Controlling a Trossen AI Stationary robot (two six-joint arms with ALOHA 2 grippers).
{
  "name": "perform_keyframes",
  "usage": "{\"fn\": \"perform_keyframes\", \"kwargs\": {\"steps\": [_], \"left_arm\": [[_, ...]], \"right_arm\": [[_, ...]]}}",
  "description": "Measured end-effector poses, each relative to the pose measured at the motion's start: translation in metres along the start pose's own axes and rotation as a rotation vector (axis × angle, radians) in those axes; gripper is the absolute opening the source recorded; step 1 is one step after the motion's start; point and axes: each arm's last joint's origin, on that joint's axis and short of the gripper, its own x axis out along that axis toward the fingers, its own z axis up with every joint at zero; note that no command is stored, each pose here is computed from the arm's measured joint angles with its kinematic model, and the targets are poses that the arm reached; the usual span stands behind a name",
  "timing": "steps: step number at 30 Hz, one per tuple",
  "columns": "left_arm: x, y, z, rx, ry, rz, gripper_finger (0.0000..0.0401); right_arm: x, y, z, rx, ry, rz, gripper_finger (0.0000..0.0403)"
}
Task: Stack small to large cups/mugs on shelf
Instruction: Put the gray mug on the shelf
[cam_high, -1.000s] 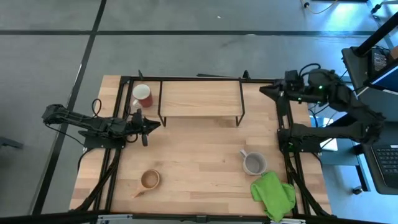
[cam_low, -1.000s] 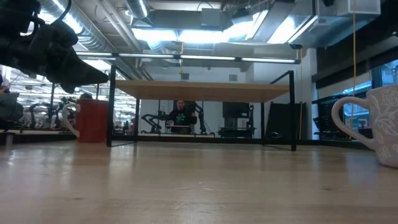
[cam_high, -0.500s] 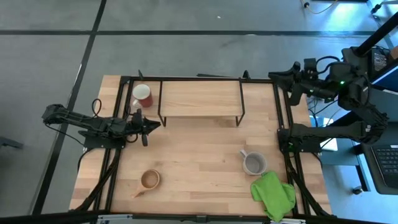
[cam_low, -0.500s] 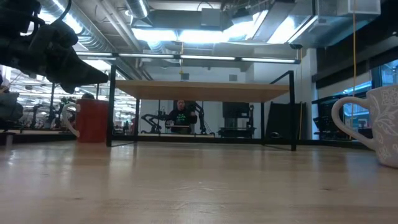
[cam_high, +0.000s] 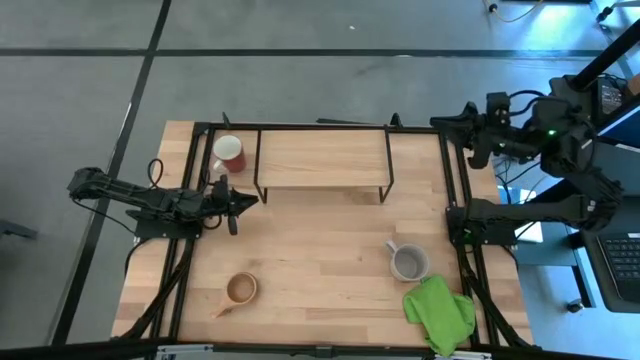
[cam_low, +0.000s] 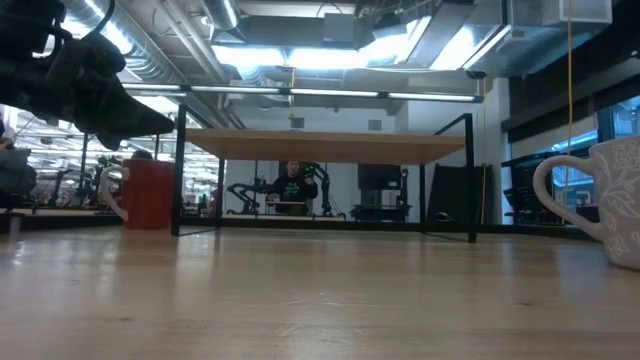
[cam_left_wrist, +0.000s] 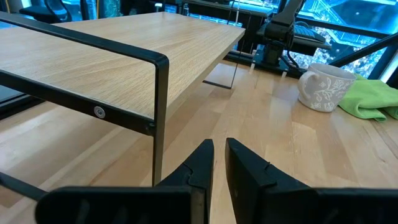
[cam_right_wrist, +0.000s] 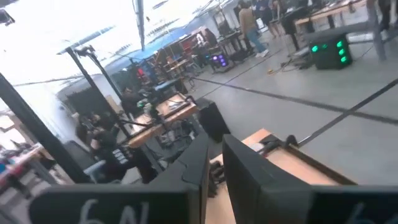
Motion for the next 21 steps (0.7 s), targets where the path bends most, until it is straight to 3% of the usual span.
{"fn": "perform_keyframes", "kwargs": {"steps": [8,13,15,18,21], "left_arm": [[0.000,0.000,0.000,0.000,0.000,0.000,0.0035],[0.000,0.000,0.000,0.000,0.000,0.000,0.0035],[0.000,0.000,0.000,0.000,0.000,0.000,0.0035],[0.000,0.000,0.000,0.000,0.000,0.000,0.0035],[0.000,0.000,0.000,0.000,0.000,0.000,0.0035]], "right_arm": [[0.014,-0.003,-0.002,0.060,0.007,-0.024,0.0049],[0.011,0.001,-0.001,-0.035,0.059,0.041,0.0049],[0.003,0.000,-0.001,-0.090,0.139,-0.030,0.0049],[-0.013,-0.006,-0.004,-0.154,0.312,-0.286,0.0049],[-0.022,-0.010,-0.009,-0.121,0.442,-0.426,0.0049]]}}
